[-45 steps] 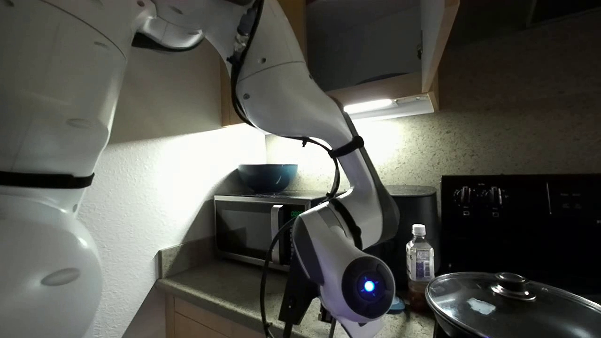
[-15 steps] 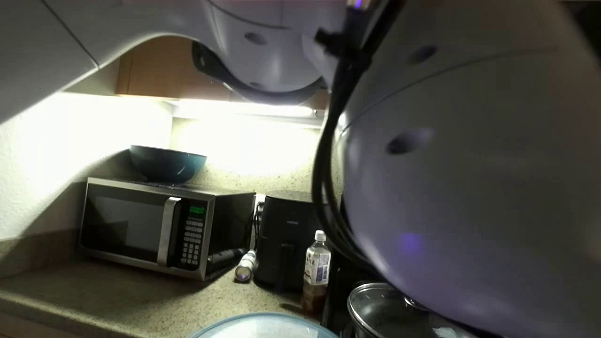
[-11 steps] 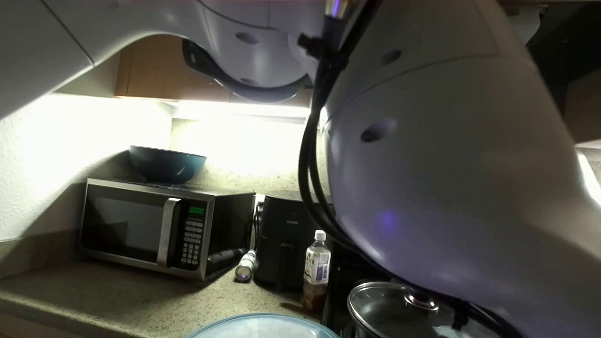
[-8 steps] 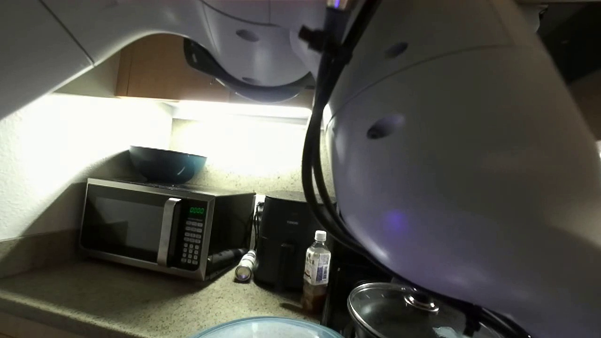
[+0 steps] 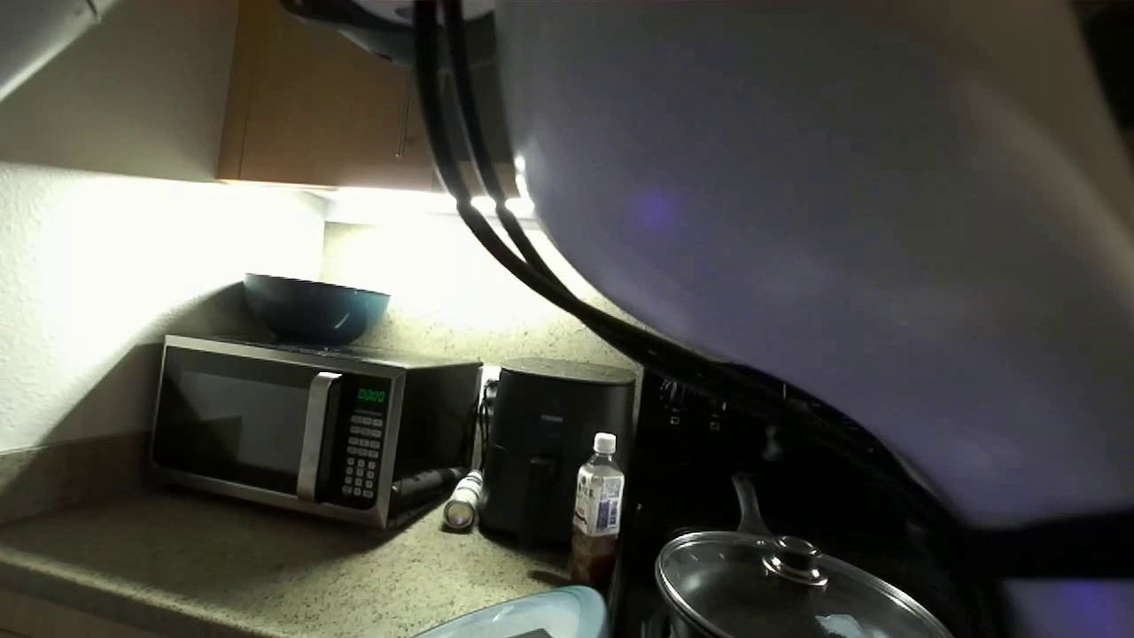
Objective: Pick up the lid and put it in the top cabinet
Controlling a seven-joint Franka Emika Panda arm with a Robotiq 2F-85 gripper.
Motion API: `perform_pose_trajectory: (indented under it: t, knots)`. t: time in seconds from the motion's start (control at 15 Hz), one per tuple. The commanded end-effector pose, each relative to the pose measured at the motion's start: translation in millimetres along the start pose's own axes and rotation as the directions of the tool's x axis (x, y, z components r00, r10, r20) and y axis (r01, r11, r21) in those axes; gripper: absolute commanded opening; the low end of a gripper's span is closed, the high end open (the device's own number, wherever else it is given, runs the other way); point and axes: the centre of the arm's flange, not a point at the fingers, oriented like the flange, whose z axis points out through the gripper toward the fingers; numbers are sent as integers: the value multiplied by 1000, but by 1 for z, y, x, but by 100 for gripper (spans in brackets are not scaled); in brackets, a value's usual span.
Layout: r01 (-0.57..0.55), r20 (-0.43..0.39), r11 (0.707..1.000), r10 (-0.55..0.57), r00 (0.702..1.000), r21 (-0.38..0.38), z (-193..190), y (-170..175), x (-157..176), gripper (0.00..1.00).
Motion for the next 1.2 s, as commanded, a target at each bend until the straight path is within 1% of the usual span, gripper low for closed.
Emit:
perform_pose_trajectory:
  t: [0.0, 0.13, 0.2, 0.27, 0.33, 0.47, 0.53, 0.67, 0.73, 0.87, 1.0, 1.13]
  knots:
    - [79, 142, 991, -63, 988, -111, 72, -36, -43, 0]
    - [89, 241, 981, -46, 969, -172, 100, -37, -56, 0]
    - [54, 181, 990, -30, 983, -130, 67, -8, -37, 0]
    - [71, 223, 987, -37, 974, -147, 81, -10, -45, 0]
    - [83, 247, 985, -43, 968, -151, 90, -13, -49, 0]
    - [94, 253, 984, -54, 966, -150, 94, -16, -50, 0]
    - [104, 241, 984, -67, 968, -145, 93, -16, -51, 0]
    - [151, 202, 985, -133, 970, -77, 91, -29, -53, 0]
    - [188, 171, 982, -180, 969, -28, 91, -41, -53, 0]
    - [231, 145, 972, -235, 961, 40, 93, -63, -57, 0]
    - [276, 114, 954, -288, 951, 114, 97, -84, -63, 0]
    - [323, 86, 925, -345, 935, 198, 101, -99, -62, 0]
